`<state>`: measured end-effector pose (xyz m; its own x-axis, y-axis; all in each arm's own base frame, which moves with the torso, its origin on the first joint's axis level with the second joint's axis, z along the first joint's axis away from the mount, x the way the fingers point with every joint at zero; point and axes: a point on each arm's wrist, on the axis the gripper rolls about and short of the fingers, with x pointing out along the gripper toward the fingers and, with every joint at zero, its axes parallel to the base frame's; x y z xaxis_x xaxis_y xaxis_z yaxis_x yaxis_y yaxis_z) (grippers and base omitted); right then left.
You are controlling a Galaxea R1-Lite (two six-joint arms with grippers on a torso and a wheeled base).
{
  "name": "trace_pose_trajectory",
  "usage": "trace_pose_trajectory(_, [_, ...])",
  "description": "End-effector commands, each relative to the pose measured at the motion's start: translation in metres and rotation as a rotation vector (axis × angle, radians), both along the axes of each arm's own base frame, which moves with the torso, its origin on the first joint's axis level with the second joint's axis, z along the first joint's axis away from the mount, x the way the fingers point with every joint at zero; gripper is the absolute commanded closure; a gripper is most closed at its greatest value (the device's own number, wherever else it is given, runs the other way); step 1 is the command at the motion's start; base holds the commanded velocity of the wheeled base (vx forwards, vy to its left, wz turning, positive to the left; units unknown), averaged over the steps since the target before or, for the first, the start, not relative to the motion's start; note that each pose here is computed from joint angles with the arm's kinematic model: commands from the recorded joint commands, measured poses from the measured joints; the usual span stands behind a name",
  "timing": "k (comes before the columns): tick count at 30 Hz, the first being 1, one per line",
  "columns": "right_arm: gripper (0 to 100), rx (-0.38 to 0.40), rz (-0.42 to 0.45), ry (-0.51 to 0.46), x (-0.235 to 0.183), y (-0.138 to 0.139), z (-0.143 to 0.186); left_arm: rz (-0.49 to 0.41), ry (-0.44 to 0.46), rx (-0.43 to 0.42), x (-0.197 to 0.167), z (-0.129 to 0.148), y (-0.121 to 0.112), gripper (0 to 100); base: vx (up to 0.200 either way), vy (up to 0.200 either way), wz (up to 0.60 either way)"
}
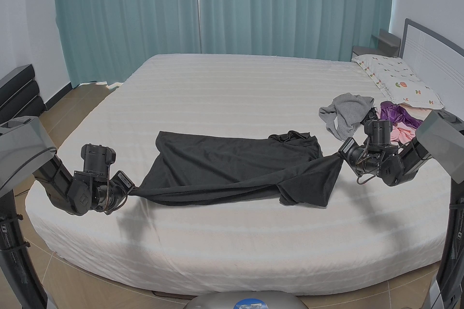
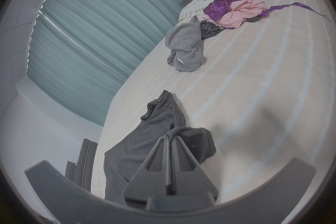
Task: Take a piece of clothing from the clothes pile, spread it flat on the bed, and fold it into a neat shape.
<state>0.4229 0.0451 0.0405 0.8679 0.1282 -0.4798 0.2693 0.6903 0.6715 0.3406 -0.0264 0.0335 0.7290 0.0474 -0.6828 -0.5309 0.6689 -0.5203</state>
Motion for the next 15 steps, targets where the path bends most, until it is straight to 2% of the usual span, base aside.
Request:
trace_pose_trajectory(1, [100, -0.005, -0.003, 0.022, 0.033, 0.005, -0.019, -0.001, 0.013, -0.009, 0.002, -0.008, -0.002, 100, 0.0, 0.0, 0.0])
trace_pose_trajectory(13, [100, -0.001, -0.023, -0.038, 0.069, 0.002, -0.029, 0.0, 0.025, -0.018, 0.003, -0.012, -0.004, 100, 0.0, 0.0, 0.0])
trace_pose_trajectory(15, [100, -0.005, -0.024, -0.028, 0.072, 0.003, -0.041, 0.001, 0.026, -0.03, 0.003, -0.013, -0.004, 100, 0.0, 0.0, 0.0])
